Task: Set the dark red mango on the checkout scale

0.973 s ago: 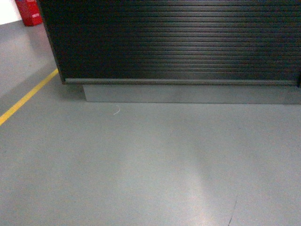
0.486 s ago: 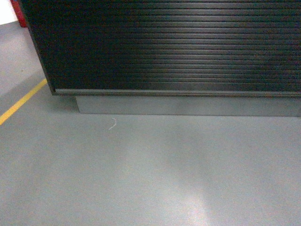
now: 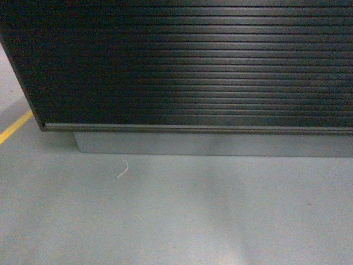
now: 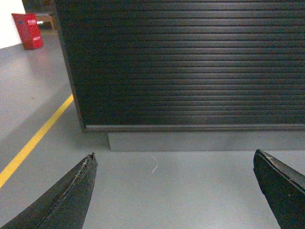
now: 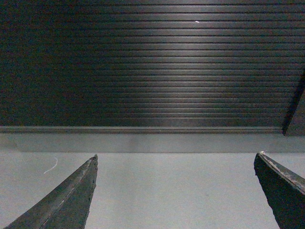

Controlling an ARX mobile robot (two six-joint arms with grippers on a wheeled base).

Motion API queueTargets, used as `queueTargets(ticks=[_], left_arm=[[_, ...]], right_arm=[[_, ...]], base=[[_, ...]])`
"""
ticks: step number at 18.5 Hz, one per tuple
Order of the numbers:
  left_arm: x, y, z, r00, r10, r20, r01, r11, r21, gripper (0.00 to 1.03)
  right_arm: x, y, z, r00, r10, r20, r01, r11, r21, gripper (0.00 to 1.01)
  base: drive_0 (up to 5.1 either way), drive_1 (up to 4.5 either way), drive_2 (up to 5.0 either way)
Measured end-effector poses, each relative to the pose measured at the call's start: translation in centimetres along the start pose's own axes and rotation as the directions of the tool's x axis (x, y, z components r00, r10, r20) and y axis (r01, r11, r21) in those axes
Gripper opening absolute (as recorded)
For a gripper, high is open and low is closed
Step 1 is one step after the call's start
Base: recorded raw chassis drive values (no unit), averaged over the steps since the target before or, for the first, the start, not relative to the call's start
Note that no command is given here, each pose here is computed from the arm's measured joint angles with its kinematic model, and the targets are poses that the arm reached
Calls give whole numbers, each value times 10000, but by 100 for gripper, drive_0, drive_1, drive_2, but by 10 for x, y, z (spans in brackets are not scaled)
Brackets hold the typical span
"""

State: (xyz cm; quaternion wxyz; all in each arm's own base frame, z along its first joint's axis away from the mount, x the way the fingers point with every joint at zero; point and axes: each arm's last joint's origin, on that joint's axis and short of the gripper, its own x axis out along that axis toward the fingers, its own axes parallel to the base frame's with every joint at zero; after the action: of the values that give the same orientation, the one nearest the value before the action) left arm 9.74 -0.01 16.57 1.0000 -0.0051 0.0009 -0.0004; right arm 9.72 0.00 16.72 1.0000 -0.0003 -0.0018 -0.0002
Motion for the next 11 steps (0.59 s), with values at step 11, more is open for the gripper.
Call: queueTargets(ticks=[11], left_arm=[[0,0,0,10000,3,38,-3,10000,0,98]], right_arm=[[0,0,0,10000,0,23,0,10000,0,98]], base=[[9,413,-396]])
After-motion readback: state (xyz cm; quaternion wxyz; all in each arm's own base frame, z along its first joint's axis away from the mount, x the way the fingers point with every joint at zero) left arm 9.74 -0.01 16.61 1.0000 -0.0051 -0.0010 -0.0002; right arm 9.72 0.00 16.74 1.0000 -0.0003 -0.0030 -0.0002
